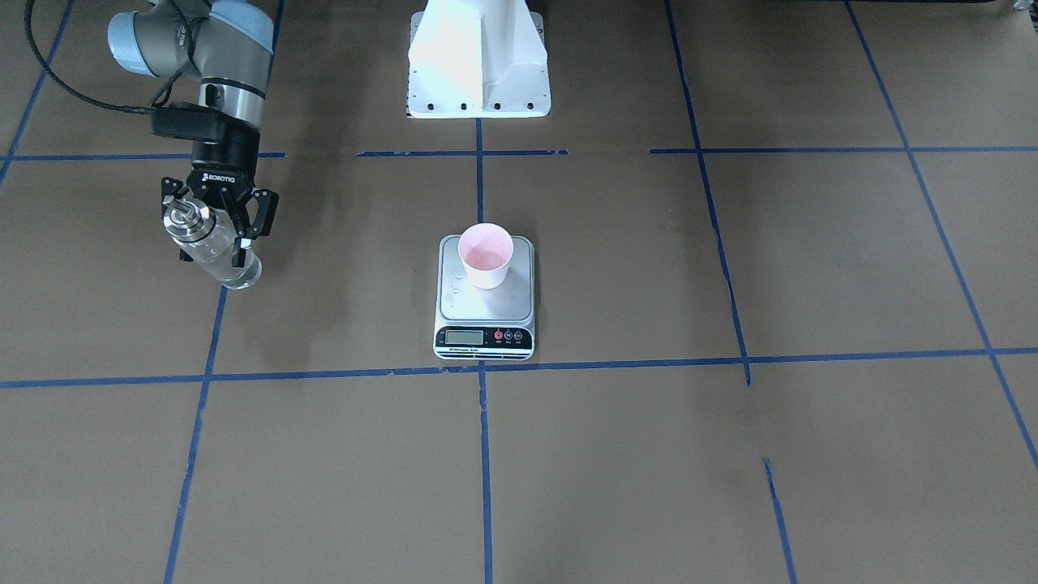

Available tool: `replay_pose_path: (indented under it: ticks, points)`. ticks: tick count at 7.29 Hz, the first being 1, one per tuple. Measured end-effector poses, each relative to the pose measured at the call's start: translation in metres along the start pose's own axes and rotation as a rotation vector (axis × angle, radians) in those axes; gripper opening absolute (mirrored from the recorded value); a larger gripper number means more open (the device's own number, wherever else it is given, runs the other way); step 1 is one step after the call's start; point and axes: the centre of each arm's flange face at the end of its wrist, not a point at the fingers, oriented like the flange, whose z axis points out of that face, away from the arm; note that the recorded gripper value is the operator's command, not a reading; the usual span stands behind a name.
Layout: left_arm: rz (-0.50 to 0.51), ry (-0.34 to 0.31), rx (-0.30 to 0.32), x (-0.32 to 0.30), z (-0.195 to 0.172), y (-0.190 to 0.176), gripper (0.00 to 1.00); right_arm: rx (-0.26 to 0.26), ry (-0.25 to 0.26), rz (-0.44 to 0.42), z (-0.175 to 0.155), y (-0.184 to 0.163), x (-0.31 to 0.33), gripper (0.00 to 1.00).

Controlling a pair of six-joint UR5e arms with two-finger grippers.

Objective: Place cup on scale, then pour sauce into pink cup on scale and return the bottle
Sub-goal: 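Lower the glass bottle with the right gripper back to its spot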

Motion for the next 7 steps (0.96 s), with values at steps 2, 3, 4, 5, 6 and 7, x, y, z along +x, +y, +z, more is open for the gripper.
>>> replay_pose_path:
  ticks: [2,3,4,5,6,7]
  points:
    - [0.000,-0.001,0.001,0.000,-0.001,0.000,1.00,0.047,0.004,-0.004,0.010,0.014,0.017,0.00]
    - [0.000,-0.001,0.001,0.000,-0.001,0.000,1.00,0.057,0.006,-0.009,0.013,0.017,0.019,0.00]
    - [-0.001,-0.002,0.001,0.000,-0.001,0.000,1.00,0.059,0.008,-0.012,0.014,0.018,0.021,0.00]
    - [-0.002,-0.002,0.002,-0.001,-0.002,0.001,1.00,0.057,0.007,-0.011,0.014,0.019,0.020,0.00]
    - [-0.002,-0.002,0.003,-0.001,-0.002,0.001,1.00,0.052,0.005,-0.009,0.013,0.018,0.018,0.00]
    - [-0.004,-0.003,0.002,-0.001,-0.002,0.002,1.00,0.042,0.004,-0.011,0.013,0.020,0.018,0.00]
